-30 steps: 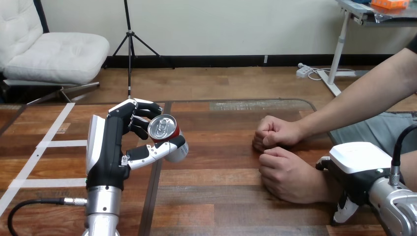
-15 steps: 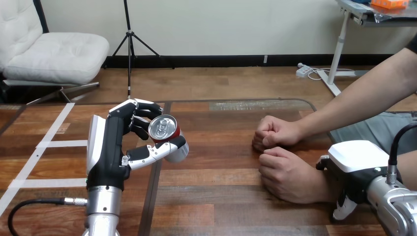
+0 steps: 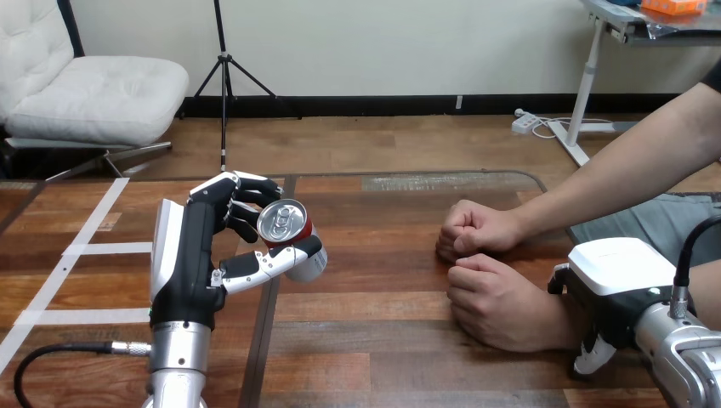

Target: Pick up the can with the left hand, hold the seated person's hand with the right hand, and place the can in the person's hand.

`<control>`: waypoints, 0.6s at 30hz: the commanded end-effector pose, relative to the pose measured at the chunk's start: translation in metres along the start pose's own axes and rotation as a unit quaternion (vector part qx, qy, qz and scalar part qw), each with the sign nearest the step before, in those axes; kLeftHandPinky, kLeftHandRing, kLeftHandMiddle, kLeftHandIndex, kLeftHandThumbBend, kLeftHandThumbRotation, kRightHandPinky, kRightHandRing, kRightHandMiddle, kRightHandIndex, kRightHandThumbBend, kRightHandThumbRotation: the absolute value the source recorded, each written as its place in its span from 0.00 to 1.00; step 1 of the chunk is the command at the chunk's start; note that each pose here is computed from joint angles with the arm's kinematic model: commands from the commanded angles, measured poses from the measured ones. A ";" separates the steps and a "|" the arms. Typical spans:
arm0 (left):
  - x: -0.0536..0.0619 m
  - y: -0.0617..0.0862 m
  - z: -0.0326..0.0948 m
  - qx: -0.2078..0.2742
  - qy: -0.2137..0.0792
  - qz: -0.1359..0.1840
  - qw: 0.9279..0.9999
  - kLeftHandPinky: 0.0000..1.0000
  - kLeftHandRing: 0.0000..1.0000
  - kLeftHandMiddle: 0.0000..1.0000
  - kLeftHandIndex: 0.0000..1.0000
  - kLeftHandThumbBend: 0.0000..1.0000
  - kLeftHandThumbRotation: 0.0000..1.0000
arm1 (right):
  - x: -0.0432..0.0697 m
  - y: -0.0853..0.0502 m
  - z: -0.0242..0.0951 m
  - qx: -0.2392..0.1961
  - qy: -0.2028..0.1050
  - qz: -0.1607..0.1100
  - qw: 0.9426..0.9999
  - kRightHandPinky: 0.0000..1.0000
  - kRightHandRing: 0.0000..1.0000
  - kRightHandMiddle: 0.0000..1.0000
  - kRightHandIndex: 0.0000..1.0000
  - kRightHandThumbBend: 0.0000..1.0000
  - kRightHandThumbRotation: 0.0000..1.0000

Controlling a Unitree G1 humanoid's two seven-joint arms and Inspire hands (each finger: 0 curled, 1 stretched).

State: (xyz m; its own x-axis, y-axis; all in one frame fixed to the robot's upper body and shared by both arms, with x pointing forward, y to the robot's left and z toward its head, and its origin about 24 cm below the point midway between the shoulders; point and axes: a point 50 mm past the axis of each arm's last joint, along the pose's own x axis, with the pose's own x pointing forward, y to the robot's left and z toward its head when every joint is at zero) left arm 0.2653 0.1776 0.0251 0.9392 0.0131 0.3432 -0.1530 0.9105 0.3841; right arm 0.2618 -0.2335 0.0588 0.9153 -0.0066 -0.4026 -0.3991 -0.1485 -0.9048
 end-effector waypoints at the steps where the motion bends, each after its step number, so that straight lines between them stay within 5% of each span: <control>1: 0.018 0.008 0.015 -0.001 -0.044 0.016 0.999 0.35 0.41 0.48 0.52 0.68 0.00 | 0.006 -0.030 -0.004 -0.005 0.003 -0.061 0.998 0.50 0.61 0.68 0.70 0.81 0.00; 18: 0.018 0.008 0.015 0.004 -0.045 0.015 0.999 0.35 0.41 0.48 0.52 0.68 0.00 | 0.006 -0.029 -0.006 0.013 0.009 -0.064 0.998 0.35 0.47 0.56 0.62 0.73 0.00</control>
State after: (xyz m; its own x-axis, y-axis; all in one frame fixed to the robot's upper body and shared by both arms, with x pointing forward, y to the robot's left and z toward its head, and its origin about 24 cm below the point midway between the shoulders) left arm 0.2653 0.1776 0.0250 0.9398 0.0099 0.3415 -0.1501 0.9099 0.3866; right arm 0.2628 -0.2362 0.0578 0.9168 -0.0192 -0.3988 -0.3982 -0.1175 -0.9098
